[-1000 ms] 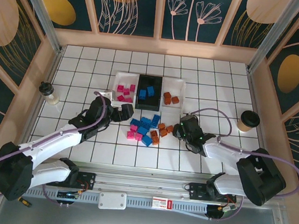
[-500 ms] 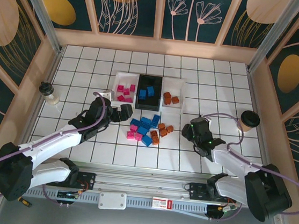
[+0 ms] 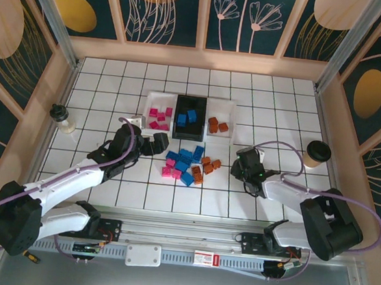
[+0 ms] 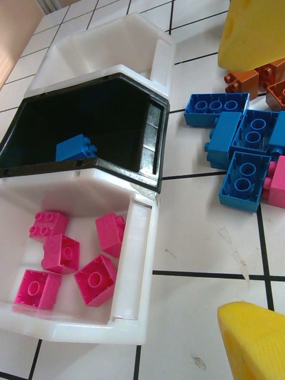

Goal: Sort the legos into containers by color
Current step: Pick up the lego from the middle-right of the table, then place the lego in the container.

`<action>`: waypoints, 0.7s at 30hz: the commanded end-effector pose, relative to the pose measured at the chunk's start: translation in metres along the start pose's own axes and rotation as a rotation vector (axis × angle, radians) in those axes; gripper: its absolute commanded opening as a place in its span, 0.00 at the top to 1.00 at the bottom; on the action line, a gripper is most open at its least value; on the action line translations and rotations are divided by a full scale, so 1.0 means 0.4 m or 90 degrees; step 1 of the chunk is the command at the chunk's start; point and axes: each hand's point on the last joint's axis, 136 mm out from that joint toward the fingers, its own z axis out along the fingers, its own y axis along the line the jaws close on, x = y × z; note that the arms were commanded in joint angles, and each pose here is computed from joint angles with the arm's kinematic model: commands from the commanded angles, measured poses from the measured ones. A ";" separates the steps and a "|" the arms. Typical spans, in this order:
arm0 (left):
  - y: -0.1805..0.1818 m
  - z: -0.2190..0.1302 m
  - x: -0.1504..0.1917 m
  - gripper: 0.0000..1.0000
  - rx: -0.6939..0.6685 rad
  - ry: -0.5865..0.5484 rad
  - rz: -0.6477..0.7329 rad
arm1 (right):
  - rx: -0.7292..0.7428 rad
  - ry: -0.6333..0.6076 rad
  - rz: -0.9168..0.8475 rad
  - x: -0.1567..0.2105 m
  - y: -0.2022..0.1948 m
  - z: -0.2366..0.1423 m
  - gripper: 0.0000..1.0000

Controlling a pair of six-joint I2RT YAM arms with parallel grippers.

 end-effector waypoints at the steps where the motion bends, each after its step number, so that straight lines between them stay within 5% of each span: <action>1: 0.014 -0.003 0.003 0.01 -0.014 -0.001 -0.001 | -0.008 -0.004 -0.010 -0.019 0.024 0.004 0.65; 6: 0.015 -0.006 0.014 0.01 -0.008 0.008 0.003 | -0.061 -0.047 -0.041 -0.090 0.085 -0.046 0.80; 13: 0.035 -0.018 0.053 0.01 -0.004 0.026 -0.002 | -0.204 -0.137 -0.131 -0.263 0.292 -0.155 0.83; 21: 0.061 -0.034 0.093 0.02 -0.001 0.040 -0.020 | -0.184 -0.125 -0.149 -0.398 0.373 0.002 0.79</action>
